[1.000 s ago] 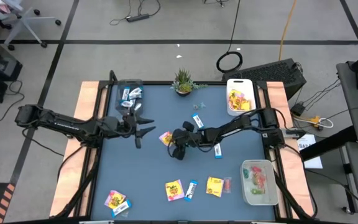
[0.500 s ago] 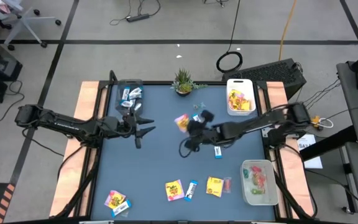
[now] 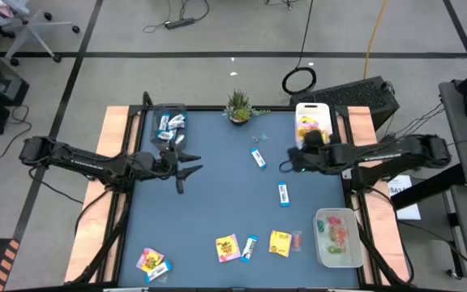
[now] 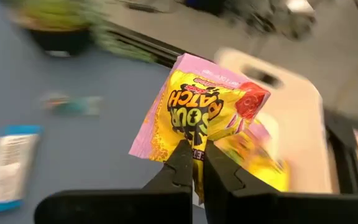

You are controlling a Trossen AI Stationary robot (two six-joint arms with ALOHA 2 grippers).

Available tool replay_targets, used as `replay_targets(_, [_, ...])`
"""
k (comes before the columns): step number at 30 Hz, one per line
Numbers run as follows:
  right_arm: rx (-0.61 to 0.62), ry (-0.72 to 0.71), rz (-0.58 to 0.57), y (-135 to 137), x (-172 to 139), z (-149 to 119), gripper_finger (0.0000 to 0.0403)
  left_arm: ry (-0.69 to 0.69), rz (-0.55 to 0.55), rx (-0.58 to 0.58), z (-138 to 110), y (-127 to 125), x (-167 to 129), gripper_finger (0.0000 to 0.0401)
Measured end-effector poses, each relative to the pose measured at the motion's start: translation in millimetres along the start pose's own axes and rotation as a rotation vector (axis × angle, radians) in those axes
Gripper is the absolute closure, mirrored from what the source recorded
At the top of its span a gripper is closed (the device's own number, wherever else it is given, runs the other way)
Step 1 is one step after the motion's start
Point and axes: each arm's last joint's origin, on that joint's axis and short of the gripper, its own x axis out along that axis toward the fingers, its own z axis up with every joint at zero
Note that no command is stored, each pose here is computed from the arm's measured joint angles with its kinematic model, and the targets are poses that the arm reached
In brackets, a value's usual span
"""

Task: Sort candy
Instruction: Put the middle yellow candy pack into the white bin, then put the top blue gummy candy into the grey bin

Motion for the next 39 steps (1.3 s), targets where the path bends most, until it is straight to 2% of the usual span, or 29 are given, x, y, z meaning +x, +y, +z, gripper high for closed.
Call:
replay_targets(5, [0.112,0.058,-0.061,-28.3,26.1,-11.2,0.0403,0.000,0.000,0.000,0.0,0.0,0.0,0.0258])
replay_targets(13, [0.169,0.110,-0.101,-44.5,54.8,-4.2,0.0391,0.000,0.000,0.000,0.0,0.0,0.0,0.0258])
replay_targets(21, [0.165,0.174,-0.063,-53.9,68.4,4.1,0.0331,0.034,0.000,-0.007,-3.4,0.0,0.0,0.0258])
replay_targets(27, [0.074,0.162,-0.036,-57.2,65.0,12.8,0.0277,0.029,0.001,-0.014,-2.9,0.0,0.0,0.0259])
replay_targets(31, [0.045,0.113,0.088,-48.5,52.4,25.7,0.0288,0.029,0.001,-0.005,-2.9,0.0,0.0,0.0283])
replay_targets(36, [-0.008,0.033,0.375,-18.4,43.0,32.4,0.0361,0.018,0.001,0.011,-1.8,0.0,0.0,0.0349])
replay_targets(39, [-0.031,0.040,0.466,-1.6,48.6,30.0,0.0395,0.015,0.001,0.013,-1.5,0.0,0.0,0.0390])
